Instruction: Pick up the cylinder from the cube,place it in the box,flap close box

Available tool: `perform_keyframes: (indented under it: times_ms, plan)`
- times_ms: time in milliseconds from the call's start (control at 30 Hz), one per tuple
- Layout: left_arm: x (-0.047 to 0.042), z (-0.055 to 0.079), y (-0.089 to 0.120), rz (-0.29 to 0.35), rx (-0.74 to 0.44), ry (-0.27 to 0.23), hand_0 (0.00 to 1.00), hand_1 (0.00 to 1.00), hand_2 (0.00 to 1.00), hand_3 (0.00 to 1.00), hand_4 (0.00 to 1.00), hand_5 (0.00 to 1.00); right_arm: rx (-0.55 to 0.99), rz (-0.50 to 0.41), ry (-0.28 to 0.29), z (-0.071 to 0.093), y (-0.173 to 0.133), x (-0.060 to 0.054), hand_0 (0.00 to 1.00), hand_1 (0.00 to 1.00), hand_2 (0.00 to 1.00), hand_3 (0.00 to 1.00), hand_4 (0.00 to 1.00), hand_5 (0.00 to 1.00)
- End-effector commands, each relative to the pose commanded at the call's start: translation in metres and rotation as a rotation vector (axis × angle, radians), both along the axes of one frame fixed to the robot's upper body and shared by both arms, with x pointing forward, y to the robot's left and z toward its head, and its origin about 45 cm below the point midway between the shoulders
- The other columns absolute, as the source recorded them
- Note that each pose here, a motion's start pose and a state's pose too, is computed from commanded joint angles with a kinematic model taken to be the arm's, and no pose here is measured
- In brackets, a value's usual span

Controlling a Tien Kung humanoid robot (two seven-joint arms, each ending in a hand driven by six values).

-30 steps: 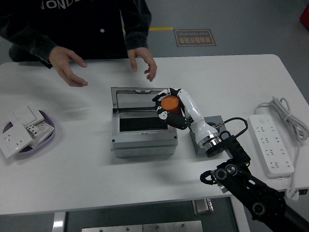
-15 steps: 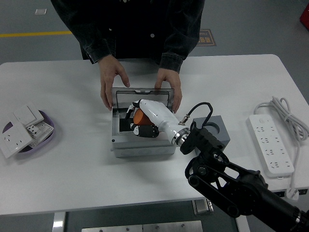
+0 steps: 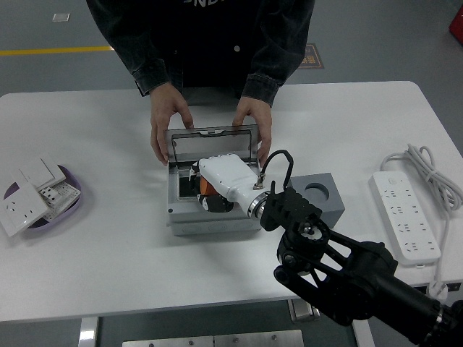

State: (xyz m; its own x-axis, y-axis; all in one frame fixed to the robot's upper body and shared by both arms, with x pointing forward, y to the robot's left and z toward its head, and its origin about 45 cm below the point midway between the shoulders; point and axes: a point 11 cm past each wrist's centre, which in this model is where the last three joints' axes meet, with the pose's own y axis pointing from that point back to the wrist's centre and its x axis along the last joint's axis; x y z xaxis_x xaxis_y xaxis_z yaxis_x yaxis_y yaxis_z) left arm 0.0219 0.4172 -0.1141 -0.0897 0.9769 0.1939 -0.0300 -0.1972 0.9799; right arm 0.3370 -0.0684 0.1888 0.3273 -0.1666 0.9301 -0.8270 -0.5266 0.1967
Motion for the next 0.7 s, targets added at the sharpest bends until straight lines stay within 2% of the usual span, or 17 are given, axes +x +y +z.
perform_keyframes:
  times_ms: [33,67,233,267,433,467,700]
  plan:
    - [0.0001,0.0,0.0001,0.0,0.0,0.0,0.638,0.664,0.578,0.645,0.723,0.3,0.001,0.001,-0.003,0.0007,0.0003,0.0002,0.663,0.658,0.611,0.665,0.357,0.002]
    - [0.0003,0.0001,0.0001,0.0,0.0,-0.001,0.638,0.664,0.578,0.646,0.724,0.303,0.002,0.002,-0.005,0.0012,0.0006,0.0005,0.771,0.714,0.707,0.72,0.371,0.138]
    - [0.0009,0.0,-0.0002,-0.001,-0.001,-0.003,0.638,0.664,0.578,0.646,0.724,0.303,0.018,0.009,-0.011,0.0019,0.0013,0.0007,0.771,0.714,0.707,0.72,0.371,0.138]
    - [0.0009,0.0,-0.0002,-0.001,-0.001,-0.003,0.638,0.664,0.578,0.646,0.723,0.302,0.023,0.01,-0.012,0.0016,0.0013,0.0006,0.801,0.719,0.709,0.72,0.43,0.194]
    - [0.001,0.0002,0.0004,-0.001,0.0,-0.003,0.638,0.664,0.578,0.646,0.723,0.302,0.037,0.014,-0.012,-0.0004,0.001,0.0004,0.801,0.719,0.709,0.72,0.43,0.194]
    - [0.0011,0.0002,0.0005,-0.002,0.001,-0.003,0.638,0.664,0.578,0.645,0.724,0.304,0.038,0.014,-0.012,-0.001,0.0007,0.0006,0.801,0.708,0.7,0.711,0.461,0.203]
    - [0.002,0.0002,0.0001,-0.004,0.0,-0.004,0.637,0.664,0.578,0.646,0.724,0.302,0.041,0.009,-0.001,-0.0066,-0.0017,0.002,0.792,0.698,0.69,0.706,0.484,0.216]
